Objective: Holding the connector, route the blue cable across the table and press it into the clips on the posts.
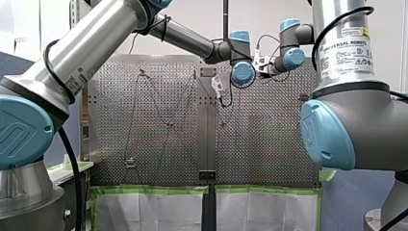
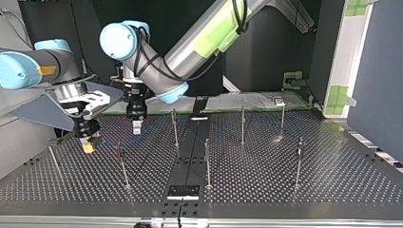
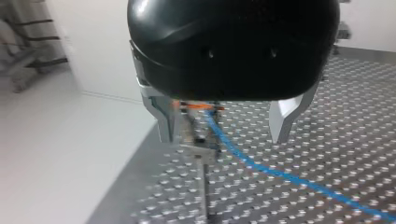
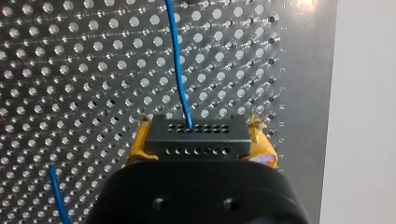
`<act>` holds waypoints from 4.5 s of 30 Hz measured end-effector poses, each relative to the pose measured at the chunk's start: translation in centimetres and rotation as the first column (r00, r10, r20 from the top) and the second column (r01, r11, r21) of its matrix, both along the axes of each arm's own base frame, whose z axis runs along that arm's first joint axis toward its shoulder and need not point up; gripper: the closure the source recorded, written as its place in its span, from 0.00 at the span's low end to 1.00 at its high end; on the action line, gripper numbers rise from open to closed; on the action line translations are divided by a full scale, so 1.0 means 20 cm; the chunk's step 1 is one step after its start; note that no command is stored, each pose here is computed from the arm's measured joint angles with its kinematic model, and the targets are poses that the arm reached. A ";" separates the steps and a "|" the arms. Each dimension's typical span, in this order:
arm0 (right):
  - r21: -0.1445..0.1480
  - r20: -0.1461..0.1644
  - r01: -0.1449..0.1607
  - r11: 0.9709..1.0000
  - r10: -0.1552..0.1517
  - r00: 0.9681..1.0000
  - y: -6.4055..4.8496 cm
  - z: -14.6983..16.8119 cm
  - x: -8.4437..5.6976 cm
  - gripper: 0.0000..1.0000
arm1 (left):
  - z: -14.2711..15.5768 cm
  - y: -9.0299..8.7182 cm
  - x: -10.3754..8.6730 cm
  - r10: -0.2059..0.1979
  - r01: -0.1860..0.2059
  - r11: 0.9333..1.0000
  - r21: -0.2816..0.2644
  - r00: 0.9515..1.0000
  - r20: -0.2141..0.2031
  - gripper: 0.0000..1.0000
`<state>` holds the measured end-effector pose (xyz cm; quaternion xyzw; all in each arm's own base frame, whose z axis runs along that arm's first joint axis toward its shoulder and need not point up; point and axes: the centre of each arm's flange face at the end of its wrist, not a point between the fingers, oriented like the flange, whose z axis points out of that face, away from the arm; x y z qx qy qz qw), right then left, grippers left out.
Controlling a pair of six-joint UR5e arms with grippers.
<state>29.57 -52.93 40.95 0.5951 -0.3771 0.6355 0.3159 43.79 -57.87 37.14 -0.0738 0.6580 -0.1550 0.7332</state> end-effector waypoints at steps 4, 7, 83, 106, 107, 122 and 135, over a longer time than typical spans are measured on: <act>0.002 0.001 0.002 1.000 -0.002 1.000 0.00 0.00 -0.01 1.00 | 0.05 0.03 -0.03 -0.003 0.004 1.000 -0.022 1.000 0.021 0.00; 0.002 0.001 0.003 1.000 -0.003 1.000 -0.01 0.00 -0.01 1.00 | 0.09 0.05 -0.06 -0.007 0.009 0.999 -0.041 0.999 0.039 0.00; 0.009 -0.005 0.012 1.000 -0.012 1.000 -0.02 -0.03 -0.03 1.00 | -0.86 0.35 -0.59 -0.168 0.177 0.851 -0.495 0.984 0.063 0.00; 0.007 -0.006 0.014 1.000 -0.014 1.000 -0.03 -0.03 -0.03 1.00 | -1.63 0.66 -0.85 -0.007 -0.015 0.965 -0.262 0.996 -0.084 0.00; 0.007 -0.006 0.014 1.000 -0.014 1.000 -0.03 -0.03 -0.03 1.00 | -1.66 0.69 -0.87 0.006 -0.028 0.969 -0.245 0.996 -0.091 0.00; 0.008 -0.006 0.017 1.000 -0.016 1.000 -0.03 -0.03 -0.04 1.00 | -2.03 0.94 -1.05 -0.006 0.004 1.000 -0.011 0.986 -0.164 0.00; 0.008 -0.009 0.018 1.000 -0.018 1.000 -0.03 -0.03 -0.05 1.00 | -2.12 1.13 -1.17 -0.030 0.082 0.979 0.188 0.963 -0.266 0.00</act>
